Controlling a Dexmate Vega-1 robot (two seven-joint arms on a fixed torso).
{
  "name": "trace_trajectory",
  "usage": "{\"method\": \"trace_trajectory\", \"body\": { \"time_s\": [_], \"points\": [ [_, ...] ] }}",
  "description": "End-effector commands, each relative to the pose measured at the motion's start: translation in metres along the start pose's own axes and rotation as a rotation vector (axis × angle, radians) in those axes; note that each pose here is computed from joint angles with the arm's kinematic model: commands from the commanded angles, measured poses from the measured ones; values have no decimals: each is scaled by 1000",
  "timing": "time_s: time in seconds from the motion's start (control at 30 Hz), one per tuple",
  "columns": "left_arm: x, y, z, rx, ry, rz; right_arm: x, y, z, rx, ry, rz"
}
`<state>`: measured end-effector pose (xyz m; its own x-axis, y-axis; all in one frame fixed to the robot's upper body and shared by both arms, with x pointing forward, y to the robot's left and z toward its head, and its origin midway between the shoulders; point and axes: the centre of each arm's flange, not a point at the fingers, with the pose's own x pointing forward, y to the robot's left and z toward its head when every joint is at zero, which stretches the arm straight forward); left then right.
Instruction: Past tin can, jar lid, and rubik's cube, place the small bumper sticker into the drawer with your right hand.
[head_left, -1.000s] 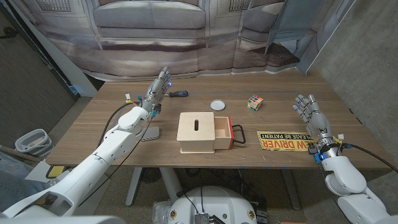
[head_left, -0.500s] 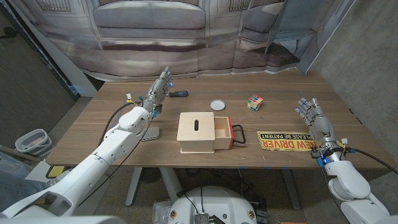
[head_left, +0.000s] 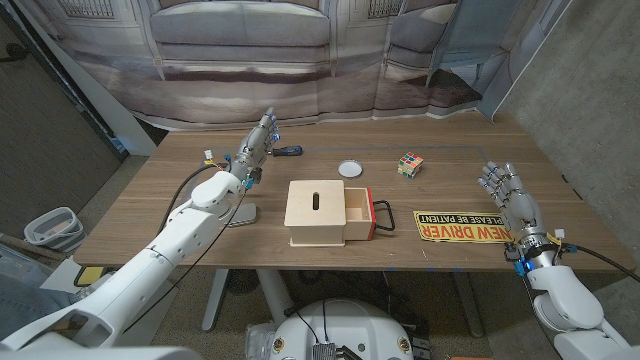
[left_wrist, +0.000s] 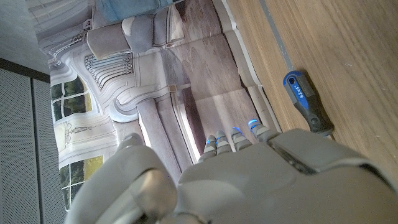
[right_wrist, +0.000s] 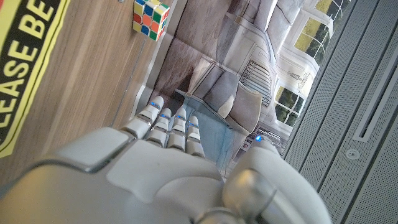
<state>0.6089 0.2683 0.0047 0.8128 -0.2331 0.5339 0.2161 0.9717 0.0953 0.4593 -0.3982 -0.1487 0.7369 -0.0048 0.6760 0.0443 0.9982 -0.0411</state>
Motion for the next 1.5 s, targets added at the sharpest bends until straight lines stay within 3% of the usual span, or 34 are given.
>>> {"method": "trace_trajectory", "body": {
  "time_s": [0.03,0.47,0.83,1.13,1.5],
  "points": [
    [-3,2,2,-10,-2,6,-10,0,-1,-10,2,-9],
    [-7,3,4,-11,-5,5,-16,3,-5,-13,11,-16],
    [-18,7,5,-13,-15,39,-21,4,-1,-120,20,-39],
    [-20,9,2,-21,-16,39,-20,2,-1,-122,10,-34],
    [-18,9,-1,-25,-11,39,-17,14,6,-220,-3,-13]
  ]
}}
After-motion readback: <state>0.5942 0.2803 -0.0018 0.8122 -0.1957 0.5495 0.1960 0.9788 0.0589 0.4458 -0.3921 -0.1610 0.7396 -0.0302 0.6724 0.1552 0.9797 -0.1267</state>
